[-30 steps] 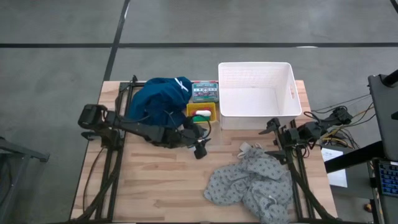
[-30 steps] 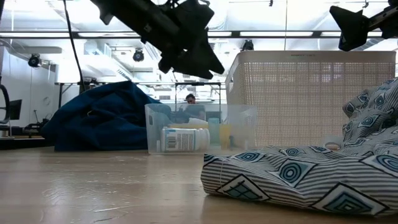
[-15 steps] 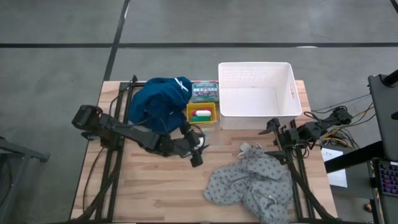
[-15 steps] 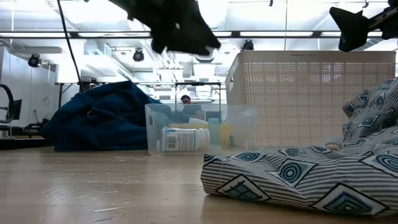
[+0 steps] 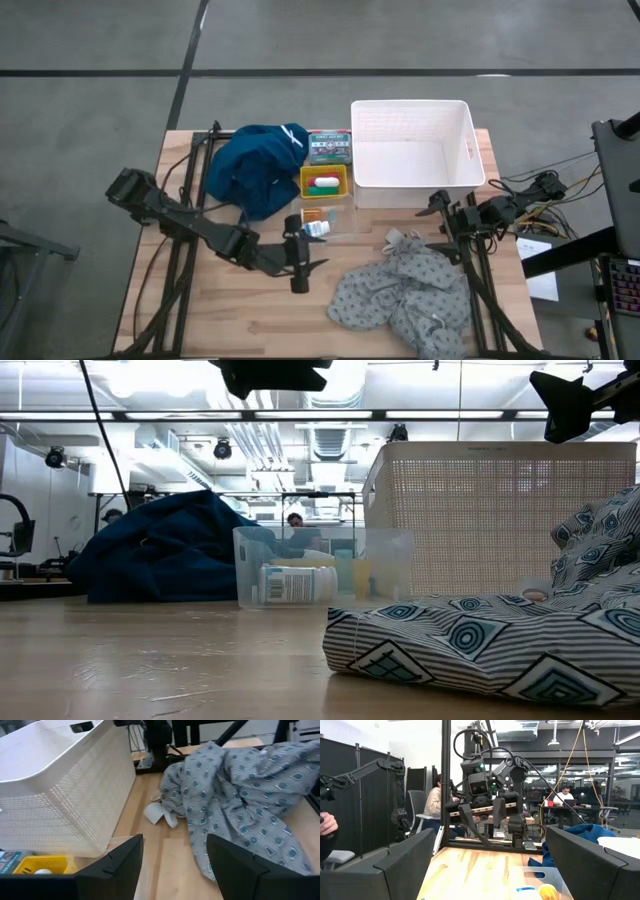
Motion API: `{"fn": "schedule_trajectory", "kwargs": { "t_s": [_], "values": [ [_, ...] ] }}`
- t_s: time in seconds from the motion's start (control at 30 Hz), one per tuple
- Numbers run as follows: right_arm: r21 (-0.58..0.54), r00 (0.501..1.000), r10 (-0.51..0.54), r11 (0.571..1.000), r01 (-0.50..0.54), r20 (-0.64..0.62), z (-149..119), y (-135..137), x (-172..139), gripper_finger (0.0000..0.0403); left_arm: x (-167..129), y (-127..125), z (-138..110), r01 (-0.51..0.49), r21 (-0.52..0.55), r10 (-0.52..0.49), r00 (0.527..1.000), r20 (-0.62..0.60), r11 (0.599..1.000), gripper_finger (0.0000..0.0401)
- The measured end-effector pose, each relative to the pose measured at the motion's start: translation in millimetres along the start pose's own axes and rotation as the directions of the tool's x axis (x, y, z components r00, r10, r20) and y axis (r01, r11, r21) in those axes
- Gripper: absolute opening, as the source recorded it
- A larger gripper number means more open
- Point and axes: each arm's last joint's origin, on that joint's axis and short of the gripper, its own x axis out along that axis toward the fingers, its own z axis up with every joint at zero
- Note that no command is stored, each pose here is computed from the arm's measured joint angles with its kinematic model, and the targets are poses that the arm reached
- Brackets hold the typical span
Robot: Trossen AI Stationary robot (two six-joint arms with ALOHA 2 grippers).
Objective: Pick & Place Medicine items
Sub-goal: Put the blue patient gown into the white bin
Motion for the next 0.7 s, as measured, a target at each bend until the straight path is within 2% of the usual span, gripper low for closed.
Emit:
{"fn": "schedule_trajectory", "kwargs": {
  "t_s": [0.3,0.57,0.7],
  "values": [
    [0.0,1.0,0.0,1.0,0.0,0.0,0,0,0,0.038,-7,-7,1,0.024,0.041,-0.024,1.0,0.011,0.999,0.0225],
    [0.0,1.0,0.0,1.0,0.0,-0.001,0,0,0,0.038,-23,8,10,-0.001,0.047,0.001,1.0,-0.001,0.999,0.0225],
    [0.0,1.0,0.0,1.0,0.0,-0.001,0,0,0,0.038,-23,21,11,-0.068,0.095,0.069,0.998,-0.007,0.993,0.0225]
  ]
}}
